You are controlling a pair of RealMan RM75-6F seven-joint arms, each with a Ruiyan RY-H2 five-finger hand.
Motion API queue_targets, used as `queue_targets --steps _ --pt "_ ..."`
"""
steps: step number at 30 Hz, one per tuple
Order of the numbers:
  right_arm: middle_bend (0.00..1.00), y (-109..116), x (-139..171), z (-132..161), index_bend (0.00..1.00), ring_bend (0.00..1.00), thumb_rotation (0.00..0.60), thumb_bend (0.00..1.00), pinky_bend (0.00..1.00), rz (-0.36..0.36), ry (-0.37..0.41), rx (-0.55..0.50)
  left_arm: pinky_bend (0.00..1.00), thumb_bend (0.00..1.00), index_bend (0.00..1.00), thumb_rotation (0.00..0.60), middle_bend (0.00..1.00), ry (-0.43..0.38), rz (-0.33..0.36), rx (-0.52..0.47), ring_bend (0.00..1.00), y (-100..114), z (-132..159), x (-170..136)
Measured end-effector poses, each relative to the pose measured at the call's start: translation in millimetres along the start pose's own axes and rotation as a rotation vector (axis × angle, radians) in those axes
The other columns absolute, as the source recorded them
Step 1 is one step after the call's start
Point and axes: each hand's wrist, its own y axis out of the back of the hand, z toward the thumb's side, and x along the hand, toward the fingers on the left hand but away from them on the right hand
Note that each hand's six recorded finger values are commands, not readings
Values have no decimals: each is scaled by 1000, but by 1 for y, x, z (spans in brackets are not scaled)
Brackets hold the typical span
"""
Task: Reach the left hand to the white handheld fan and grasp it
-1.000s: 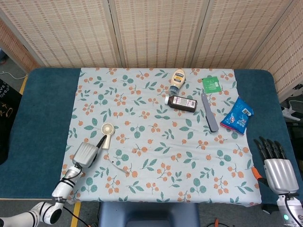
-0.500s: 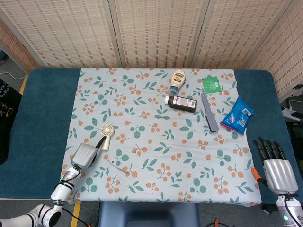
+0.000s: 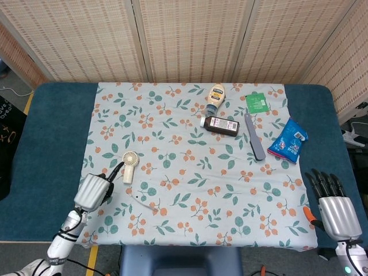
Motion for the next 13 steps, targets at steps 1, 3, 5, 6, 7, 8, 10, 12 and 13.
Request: queue_targets --steps 1,3,5,6,7,8,10,12,13 --pt "0 1 1 0 0 0 600 215 0 -2 2 -1 373 468 0 600 132 9 -12 -10 111 2 -3 -8" --pt "0 3 3 0 0 0 600 215 0 -6 2 -1 175 426 0 600 3 39 -49 -41 0 9 -11 -30" --pt "0 5 5 0 0 0 600 214 0 -10 2 -3 105 396 0 600 0 93 -85 -90 0 18 -23 -61" --pt "0 5 6 0 0 0 600 214 0 -9 2 -3 92 383 0 600 0 125 -93 -112 0 23 -30 -75" --pt "0 6 7 1 0 0 600 215 0 -10 5 -3 79 370 0 600 0 157 -99 -128 0 29 -38 -89" --pt "0 6 8 2 0 0 600 215 0 -11 8 -3 73 362 0 599 0 196 -104 -136 0 35 -48 -106" --pt "0 7 10 5 0 0 600 215 0 -14 17 -3 70 360 0 598 0 235 -97 -140 0 46 -60 -123" --pt "0 8 12 8 0 0 600 215 0 -19 26 0 65 360 0 598 0 267 -79 -138 0 56 -70 -135" --pt "0 7 13 9 0 0 600 215 0 -19 29 2 64 360 0 596 0 279 -77 -137 0 59 -73 -139"
